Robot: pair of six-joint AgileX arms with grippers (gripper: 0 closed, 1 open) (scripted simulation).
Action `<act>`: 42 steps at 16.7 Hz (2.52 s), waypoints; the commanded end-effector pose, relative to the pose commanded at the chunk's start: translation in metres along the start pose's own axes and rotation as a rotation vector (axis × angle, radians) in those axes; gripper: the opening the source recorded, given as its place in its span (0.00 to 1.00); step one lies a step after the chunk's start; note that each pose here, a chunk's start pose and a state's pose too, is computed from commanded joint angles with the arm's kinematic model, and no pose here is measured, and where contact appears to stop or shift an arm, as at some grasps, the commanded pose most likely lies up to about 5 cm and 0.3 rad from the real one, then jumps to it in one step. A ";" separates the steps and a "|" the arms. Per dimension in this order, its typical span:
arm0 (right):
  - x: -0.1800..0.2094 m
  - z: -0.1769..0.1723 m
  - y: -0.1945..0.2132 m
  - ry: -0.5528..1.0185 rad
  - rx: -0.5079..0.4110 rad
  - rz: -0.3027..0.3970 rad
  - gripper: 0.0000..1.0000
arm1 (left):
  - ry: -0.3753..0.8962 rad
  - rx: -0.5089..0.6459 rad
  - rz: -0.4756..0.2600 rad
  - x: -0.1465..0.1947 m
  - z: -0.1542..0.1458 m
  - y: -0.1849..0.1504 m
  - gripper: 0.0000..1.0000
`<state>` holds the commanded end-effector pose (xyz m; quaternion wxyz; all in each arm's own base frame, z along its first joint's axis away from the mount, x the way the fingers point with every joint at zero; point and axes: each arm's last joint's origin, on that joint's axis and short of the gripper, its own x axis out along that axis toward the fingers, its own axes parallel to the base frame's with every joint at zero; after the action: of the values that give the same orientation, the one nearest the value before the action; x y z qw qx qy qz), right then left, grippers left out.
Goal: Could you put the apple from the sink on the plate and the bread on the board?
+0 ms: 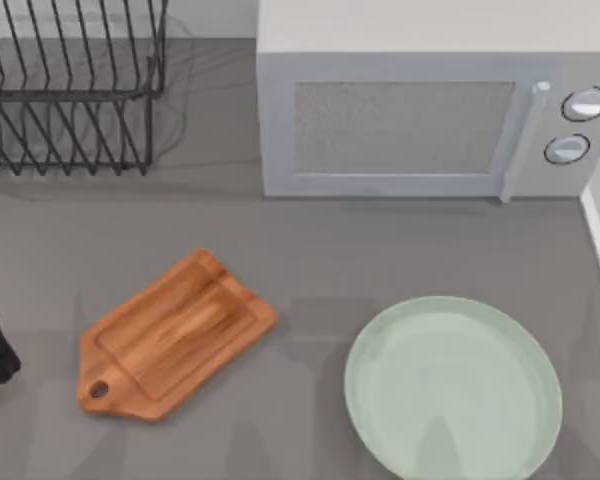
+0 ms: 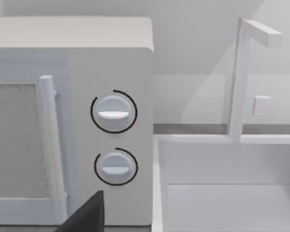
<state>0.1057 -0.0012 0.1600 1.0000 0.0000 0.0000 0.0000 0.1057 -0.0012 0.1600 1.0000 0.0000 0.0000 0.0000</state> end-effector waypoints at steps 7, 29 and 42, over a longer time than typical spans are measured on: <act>0.000 0.000 0.000 0.000 0.000 0.000 1.00 | 0.000 0.000 0.000 0.000 0.000 0.000 1.00; 0.003 0.029 -0.003 0.104 -0.023 -0.024 1.00 | 0.000 0.000 0.000 0.000 0.000 0.000 1.00; 0.186 0.110 -0.055 1.023 -0.074 -0.083 1.00 | 0.000 0.000 0.000 0.000 0.000 0.000 1.00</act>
<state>0.2916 -0.0558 0.2704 0.8704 -0.0353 0.4894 -0.0397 0.1057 -0.0012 0.1600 1.0000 0.0000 0.0000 0.0000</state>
